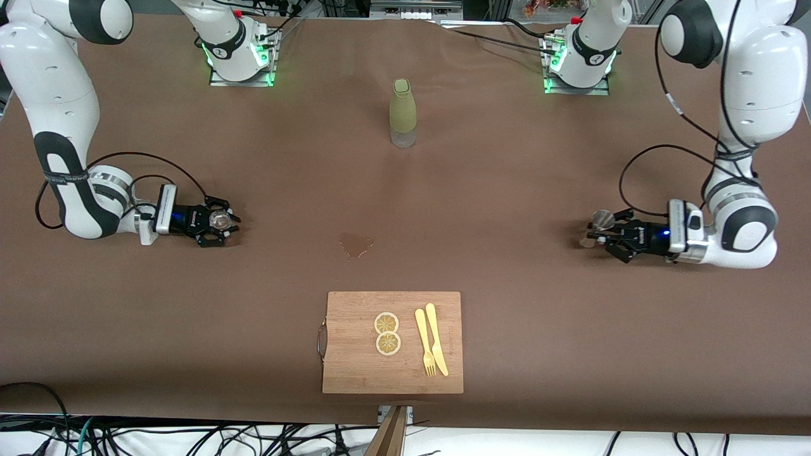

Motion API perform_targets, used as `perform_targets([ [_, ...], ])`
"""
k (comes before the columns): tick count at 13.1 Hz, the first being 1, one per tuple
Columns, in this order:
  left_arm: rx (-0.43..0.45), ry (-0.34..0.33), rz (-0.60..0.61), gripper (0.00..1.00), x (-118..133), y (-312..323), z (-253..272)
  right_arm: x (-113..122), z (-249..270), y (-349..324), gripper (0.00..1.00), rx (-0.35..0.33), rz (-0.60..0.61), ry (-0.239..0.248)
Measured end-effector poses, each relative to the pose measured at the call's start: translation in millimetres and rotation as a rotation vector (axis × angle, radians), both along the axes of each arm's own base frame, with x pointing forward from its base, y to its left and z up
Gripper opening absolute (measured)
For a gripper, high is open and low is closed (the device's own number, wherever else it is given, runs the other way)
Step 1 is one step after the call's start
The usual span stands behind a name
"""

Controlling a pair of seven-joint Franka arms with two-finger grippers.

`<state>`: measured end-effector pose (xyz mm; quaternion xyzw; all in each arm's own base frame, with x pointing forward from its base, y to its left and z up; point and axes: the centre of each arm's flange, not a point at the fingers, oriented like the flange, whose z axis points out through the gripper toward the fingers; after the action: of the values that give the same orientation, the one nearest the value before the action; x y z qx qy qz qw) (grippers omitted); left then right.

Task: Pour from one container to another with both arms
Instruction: 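Carry the beaker back with the right gripper while the left gripper withdraws the jigger, then set the beaker down with the right gripper while the left gripper lowers the jigger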

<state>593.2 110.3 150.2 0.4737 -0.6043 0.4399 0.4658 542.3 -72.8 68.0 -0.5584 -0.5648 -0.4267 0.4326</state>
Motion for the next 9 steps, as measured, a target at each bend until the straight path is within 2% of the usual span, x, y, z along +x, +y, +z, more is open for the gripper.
perform_targets([
  [3, -0.008, -0.011, 0.035, 0.22, -9.6, 22.3, -6.4, 4.6, -2.8, 9.0, 0.29, 0.006, 0.011, -0.009],
  [4, -0.009, -0.009, 0.044, 0.22, -12.8, 27.8, -10.5, 4.6, -3.0, 8.5, 0.34, 0.005, 0.01, -0.01],
  [6, -0.005, 0.002, 0.057, 0.22, -22.8, 44.7, -21.8, 4.8, -4.1, 5.6, 0.54, -0.008, 0.004, -0.011],
  [9, -0.012, 0.022, 0.084, 0.22, -39.5, 74.6, -29.9, 1.9, -8.8, -11.2, 0.88, -0.072, 0.001, -0.007],
])
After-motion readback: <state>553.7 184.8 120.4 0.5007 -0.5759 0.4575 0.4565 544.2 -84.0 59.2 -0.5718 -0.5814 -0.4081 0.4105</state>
